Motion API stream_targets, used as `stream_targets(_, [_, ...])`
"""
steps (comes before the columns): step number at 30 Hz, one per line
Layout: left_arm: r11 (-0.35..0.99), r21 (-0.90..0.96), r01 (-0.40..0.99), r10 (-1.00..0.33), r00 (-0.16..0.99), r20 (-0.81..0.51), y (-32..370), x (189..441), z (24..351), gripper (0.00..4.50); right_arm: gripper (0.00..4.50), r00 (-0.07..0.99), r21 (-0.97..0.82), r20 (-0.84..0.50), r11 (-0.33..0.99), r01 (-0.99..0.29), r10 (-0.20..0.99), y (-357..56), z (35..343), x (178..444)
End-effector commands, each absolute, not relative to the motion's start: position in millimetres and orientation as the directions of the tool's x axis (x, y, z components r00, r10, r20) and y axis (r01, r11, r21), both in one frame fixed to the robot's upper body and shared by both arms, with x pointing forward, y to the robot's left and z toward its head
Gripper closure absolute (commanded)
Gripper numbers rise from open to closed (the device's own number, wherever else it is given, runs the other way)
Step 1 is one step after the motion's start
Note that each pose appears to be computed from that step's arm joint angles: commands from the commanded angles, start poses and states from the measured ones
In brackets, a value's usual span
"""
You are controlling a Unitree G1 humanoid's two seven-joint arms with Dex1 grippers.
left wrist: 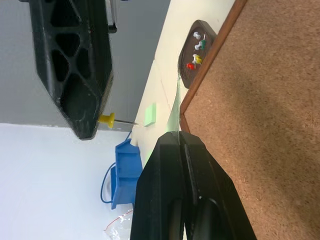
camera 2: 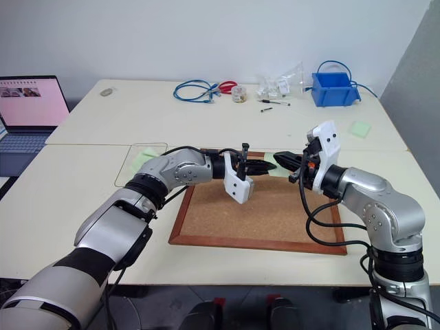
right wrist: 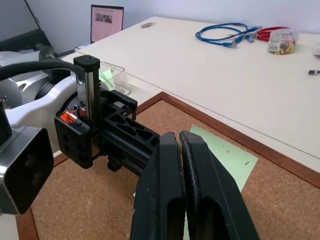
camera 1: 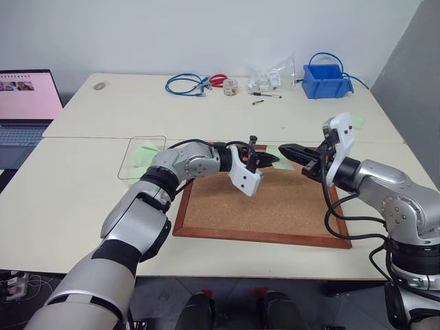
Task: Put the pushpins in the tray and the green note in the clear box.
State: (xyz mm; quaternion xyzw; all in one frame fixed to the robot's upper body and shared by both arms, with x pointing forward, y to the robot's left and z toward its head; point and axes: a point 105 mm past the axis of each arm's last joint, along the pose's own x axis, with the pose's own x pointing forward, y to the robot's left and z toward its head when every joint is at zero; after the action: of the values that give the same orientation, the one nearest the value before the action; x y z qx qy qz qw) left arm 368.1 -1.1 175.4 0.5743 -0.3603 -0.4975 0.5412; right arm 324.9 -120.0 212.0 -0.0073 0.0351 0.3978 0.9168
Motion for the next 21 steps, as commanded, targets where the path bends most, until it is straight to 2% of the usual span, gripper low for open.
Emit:
stream_targets(1, [-0.019, 0.977, 0.214, -0.955, 0.287, -0.082, 9.1, 375.1, 196.1, 4.47, 4.5, 0.695, -0.04, -0.027, 0.694, -0.719, 0.719, -126.1, 226.8, 318.3])
stream_targets(6, [0.077, 0.926, 0.37, -0.939, 0.339, -0.058, 29.9, 377.2, 196.2, 4.47, 4.5, 0.711, -0.075, -0.024, 0.708, -0.702, 0.703, -133.5, 228.0, 311.9])
stream_targets(9, [0.151, 0.876, 0.459, -0.923, 0.382, -0.041, 37.9, 377.1, 195.0, 4.47, 4.5, 0.775, -0.1, -0.011, 0.771, -0.629, 0.632, -148.6, 229.4, 314.9])
stream_targets(12, [0.221, 0.726, 0.652, -0.941, 0.337, -0.016, 30.3, 363.7, 197.7, 4.47, 4.5, 0.887, -0.129, 0.001, 0.88, -0.458, 0.462, -179.0, 227.4, 325.9])
stream_targets(13, [0.213, 0.669, 0.712, -0.954, 0.299, -0.014, 25.2, 355.8, 198.3, 4.47, 4.5, 0.927, -0.136, 0.007, 0.919, -0.371, 0.375, -193.7, 226.2, 331.2])
stream_targets(14, [0.193, 0.596, 0.78, -0.966, 0.258, -0.025, 19.0, 347.6, 195.8, 4.47, 4.5, 0.973, -0.157, -0.017, 0.96, -0.231, 0.231, -218.1, 217.8, 339.1])
stream_targets(16, [0.15, 0.502, 0.852, -0.977, 0.206, -0.058, 12.3, 336.7, 190.9, 4.47, 4.5, 0.997, -0.182, -0.049, 0.982, -0.06, 0.052, -248.5, 205.8, 345.2])
stream_targets(21, [0.116, 0.392, 0.912, -0.978, 0.174, -0.115, 3.7, 330.9, 185.5, 4.47, 4.5, 0.995, -0.139, -0.081, 0.989, 0.041, -0.053, -273.8, 192.9, 350.1])
